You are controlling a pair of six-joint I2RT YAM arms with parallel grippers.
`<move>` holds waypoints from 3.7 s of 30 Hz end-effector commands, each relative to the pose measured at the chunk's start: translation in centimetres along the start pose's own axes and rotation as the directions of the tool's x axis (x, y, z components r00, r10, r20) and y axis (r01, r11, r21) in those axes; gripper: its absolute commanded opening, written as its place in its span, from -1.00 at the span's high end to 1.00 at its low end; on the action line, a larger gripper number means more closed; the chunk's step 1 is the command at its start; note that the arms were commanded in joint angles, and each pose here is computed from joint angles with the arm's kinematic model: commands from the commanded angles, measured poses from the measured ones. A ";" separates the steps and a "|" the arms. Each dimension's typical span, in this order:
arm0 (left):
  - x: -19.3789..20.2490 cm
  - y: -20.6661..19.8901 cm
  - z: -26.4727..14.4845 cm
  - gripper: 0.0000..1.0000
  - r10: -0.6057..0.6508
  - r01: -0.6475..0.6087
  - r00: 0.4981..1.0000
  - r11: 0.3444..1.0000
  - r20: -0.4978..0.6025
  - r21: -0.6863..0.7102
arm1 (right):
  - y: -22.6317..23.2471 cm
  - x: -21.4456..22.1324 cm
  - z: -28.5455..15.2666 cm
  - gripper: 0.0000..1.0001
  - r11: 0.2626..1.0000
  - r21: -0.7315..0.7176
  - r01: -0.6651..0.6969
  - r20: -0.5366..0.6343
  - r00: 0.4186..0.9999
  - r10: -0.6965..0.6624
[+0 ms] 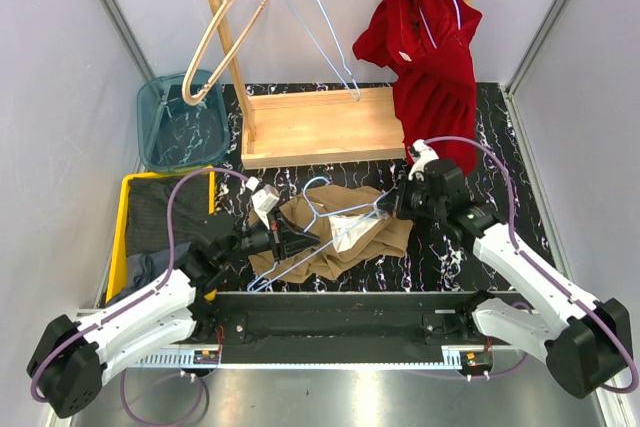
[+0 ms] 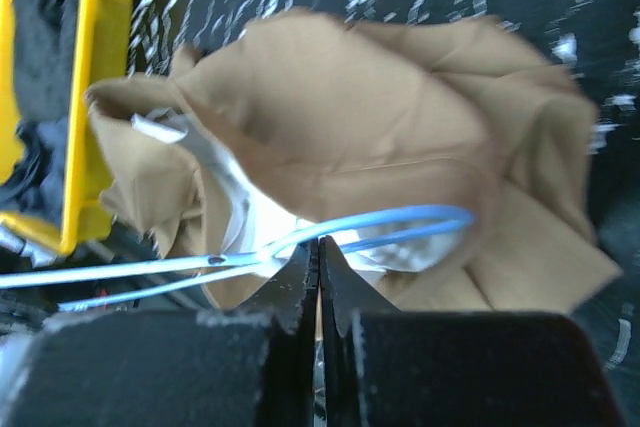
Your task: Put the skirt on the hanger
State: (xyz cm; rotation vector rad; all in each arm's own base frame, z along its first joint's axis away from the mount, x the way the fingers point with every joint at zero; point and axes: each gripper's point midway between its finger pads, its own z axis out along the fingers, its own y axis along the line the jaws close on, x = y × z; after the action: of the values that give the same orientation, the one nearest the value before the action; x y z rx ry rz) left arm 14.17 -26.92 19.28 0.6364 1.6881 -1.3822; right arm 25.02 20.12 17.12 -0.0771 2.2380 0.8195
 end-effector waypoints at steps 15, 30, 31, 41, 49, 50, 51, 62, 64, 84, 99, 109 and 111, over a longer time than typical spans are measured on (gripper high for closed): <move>-4.2 -1.7 2.0 1.00 0.086 -0.094 0.991 0.993 0.098 0.078 | -4.3 -3.3 -6.3 1.00 0.949 0.302 -0.086 0.234 0.972 0.014; -1.5 -0.7 4.1 1.00 0.195 -0.158 0.949 0.974 -0.249 0.160 | 10.7 -4.6 -8.1 0.00 0.861 -0.431 0.269 0.232 0.955 -0.182; -2.7 -1.0 4.6 1.00 0.245 -0.206 0.939 0.962 -0.243 0.178 | 11.2 -4.2 -8.0 -0.12 0.836 -0.466 0.290 0.233 0.952 -0.200; -2.2 -1.5 6.7 1.00 0.276 -0.126 0.875 0.923 -0.397 0.364 | 12.2 -1.3 -6.5 -0.47 0.678 -0.576 0.456 0.317 0.889 -0.329; -2.4 -2.7 7.2 1.00 0.297 -0.083 0.870 0.875 -0.394 0.477 | 10.6 -0.9 -4.1 -0.19 0.705 -0.531 0.471 0.326 0.881 -0.343; -2.4 -2.6 7.2 1.00 0.296 -0.080 0.869 0.875 -0.397 0.478 | 10.5 -0.7 -3.9 -0.03 0.707 -0.531 0.467 0.320 0.883 -0.343; -2.4 -2.5 7.2 1.00 0.297 -0.080 0.868 0.875 -0.399 0.477 | 10.3 -0.6 -3.7 0.05 0.711 -0.529 0.464 0.315 0.885 -0.342; -4.0 -1.2 7.2 1.00 0.294 -0.093 0.879 0.878 -0.375 0.469 | 10.1 0.1 -3.8 0.33 0.709 -0.533 0.461 0.305 0.887 -0.347; -4.0 -1.1 7.4 1.00 0.289 -0.085 0.879 0.877 -0.379 0.474 | 10.2 -0.1 -3.5 0.56 0.711 -0.532 0.461 0.303 0.887 -0.348; -8.8 5.8 7.9 -0.32 0.243 -0.278 0.908 0.959 -0.343 -0.056 | 8.1 -1.6 -2.0 1.00 0.820 -0.389 0.421 0.301 0.899 -0.319; -1.9 8.7 -0.7 -0.47 -0.052 -0.061 0.981 0.830 -0.186 -0.554 | 6.4 -5.1 -2.9 1.00 0.915 -0.225 0.337 0.394 0.890 -0.230; 1.5 13.8 -4.8 -0.40 -0.137 -0.056 0.978 0.552 -0.157 -0.832 | 6.1 -5.2 -2.6 1.00 0.924 -0.216 0.316 0.386 0.897 -0.217; 2.0 14.7 -4.6 0.05 -0.144 -0.071 0.975 0.526 -0.171 -0.848 | 6.1 -5.1 -2.6 1.00 0.925 -0.214 0.315 0.383 0.898 -0.217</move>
State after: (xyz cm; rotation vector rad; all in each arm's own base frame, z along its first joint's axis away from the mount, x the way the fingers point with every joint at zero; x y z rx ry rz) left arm 21.29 -20.28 10.32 0.2931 2.3150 -0.4890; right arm 24.71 22.38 22.26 -0.3659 1.7857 0.9003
